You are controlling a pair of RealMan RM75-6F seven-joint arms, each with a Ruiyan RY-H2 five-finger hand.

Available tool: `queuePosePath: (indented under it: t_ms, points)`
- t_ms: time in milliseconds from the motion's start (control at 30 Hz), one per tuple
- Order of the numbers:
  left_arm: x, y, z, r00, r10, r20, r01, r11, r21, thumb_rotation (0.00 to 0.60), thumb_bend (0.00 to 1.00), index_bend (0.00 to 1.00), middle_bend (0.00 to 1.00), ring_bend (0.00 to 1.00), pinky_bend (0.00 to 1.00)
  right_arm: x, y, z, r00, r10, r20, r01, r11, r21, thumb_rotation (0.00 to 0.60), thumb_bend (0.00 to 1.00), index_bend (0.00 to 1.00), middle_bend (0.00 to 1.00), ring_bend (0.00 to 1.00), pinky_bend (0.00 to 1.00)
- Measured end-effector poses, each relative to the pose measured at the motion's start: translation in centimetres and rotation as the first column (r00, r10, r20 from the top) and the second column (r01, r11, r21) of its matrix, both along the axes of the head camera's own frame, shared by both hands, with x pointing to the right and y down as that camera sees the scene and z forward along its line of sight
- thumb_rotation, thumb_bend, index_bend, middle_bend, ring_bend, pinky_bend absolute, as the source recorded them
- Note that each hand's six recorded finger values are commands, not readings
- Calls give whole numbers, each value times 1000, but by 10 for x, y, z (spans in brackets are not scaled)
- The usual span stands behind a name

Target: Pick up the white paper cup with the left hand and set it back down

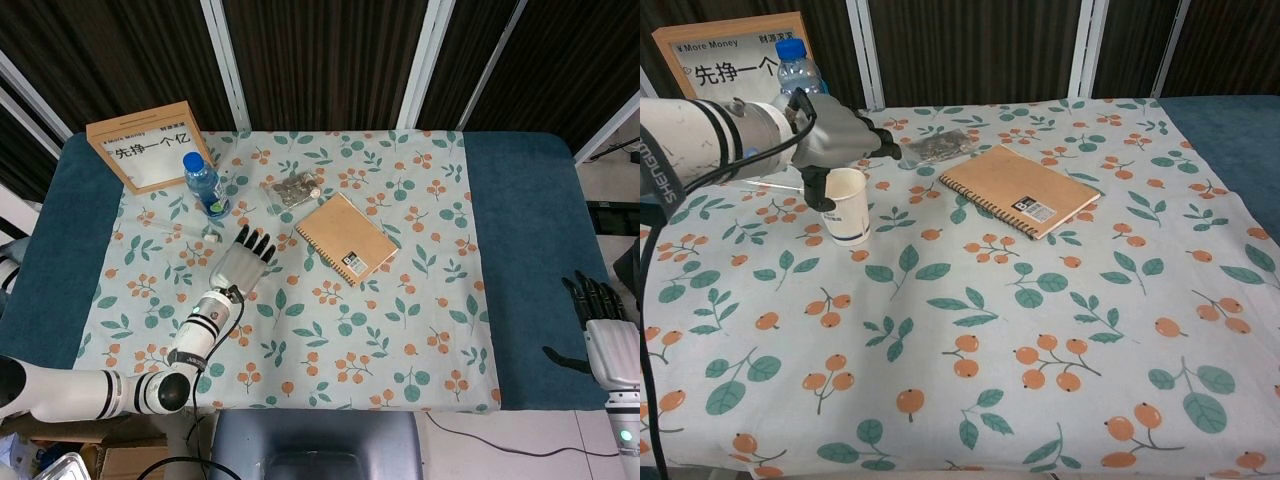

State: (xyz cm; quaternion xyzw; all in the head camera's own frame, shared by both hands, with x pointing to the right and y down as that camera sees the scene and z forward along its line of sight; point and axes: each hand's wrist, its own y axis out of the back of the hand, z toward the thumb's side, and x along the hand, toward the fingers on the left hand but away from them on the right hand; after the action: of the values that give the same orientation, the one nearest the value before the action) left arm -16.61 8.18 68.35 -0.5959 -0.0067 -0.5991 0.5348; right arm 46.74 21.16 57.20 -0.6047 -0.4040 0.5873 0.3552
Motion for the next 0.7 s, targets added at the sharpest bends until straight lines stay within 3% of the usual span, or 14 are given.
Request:
queuePosePath:
  t_ms: [333, 533, 700]
  points:
    - [-5, -1, 14, 999, 10, 53, -10, 1000, 6, 600, 309, 3, 4, 0, 0, 0, -3, 3, 1000, 13, -3, -13, 1000, -3, 600, 69, 0, 0, 0, 0]
    - [-10, -1, 21, 997, 34, 72, -35, 999, 18, 600, 334, 135, 146, 0, 0, 3, -4, 6, 1000, 24, -9, -24, 1000, -15, 600, 69, 0, 0, 0, 0]
    - [-11, 0, 22, 996, 37, 75, -39, 999, 17, 600, 350, 191, 189, 0, 0, 5, -5, 7, 999, 31, -13, -31, 999, -17, 600, 69, 0, 0, 0, 0]
